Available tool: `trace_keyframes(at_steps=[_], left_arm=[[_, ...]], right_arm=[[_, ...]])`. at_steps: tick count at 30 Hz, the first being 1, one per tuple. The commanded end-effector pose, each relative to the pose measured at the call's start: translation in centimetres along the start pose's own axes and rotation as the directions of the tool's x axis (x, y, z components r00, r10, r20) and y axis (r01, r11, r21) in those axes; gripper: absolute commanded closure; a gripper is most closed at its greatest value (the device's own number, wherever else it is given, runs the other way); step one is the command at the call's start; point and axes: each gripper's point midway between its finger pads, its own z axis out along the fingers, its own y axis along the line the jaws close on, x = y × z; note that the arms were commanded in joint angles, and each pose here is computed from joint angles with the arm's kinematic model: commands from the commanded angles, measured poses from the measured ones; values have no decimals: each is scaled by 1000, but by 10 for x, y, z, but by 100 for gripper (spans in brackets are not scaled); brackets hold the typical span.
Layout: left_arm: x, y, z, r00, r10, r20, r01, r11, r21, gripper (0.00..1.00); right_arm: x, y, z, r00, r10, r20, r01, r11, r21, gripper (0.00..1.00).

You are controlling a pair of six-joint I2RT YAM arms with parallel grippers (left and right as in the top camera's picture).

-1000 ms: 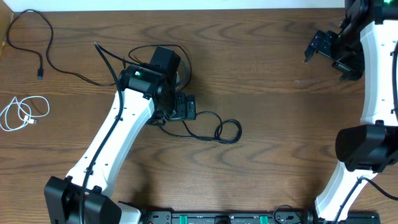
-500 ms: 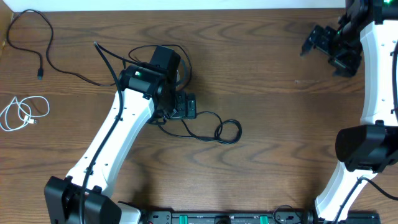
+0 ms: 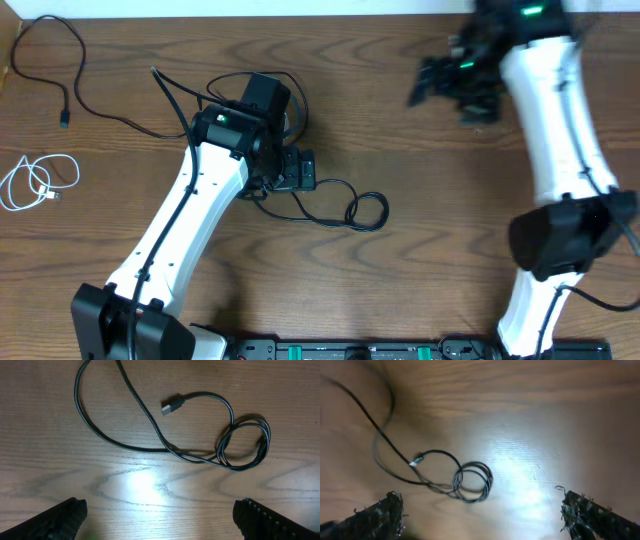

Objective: Untangle cables
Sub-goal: 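Bring the right gripper down toward the black cable loop at center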

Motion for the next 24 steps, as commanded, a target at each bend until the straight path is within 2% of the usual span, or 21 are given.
trace_keyframes(at_steps=[1,7,10,14,16,20,24], left_arm=[[2,2,1,1000,-4,-3,4,1000,-11,2],[-16,-5,0,997,-36,69,35,999,21,2],[-21,-2,-1,995,-46,93,46,999,4,2],[-32,44,-6,950,-263,168,285,951,-122,2],[-33,64,-8,933,-319,167,342,930,-133,2],[-26,105,-14,889,-435,145,456,874,-168,2],[-17,116,-15,862,-497,98,507,849,-151,2]], right_arm=[[2,-2,13,989,-136,50,124,972,198,1],[37,30,27,958,-285,-20,281,929,242,1],[48,40,35,951,-308,-43,309,920,243,1],[61,45,47,941,-331,-69,336,902,270,1],[62,41,52,938,-340,-73,345,888,303,1],[71,49,63,941,-322,-101,337,912,233,1],[76,55,66,937,-329,-114,346,918,195,1]])
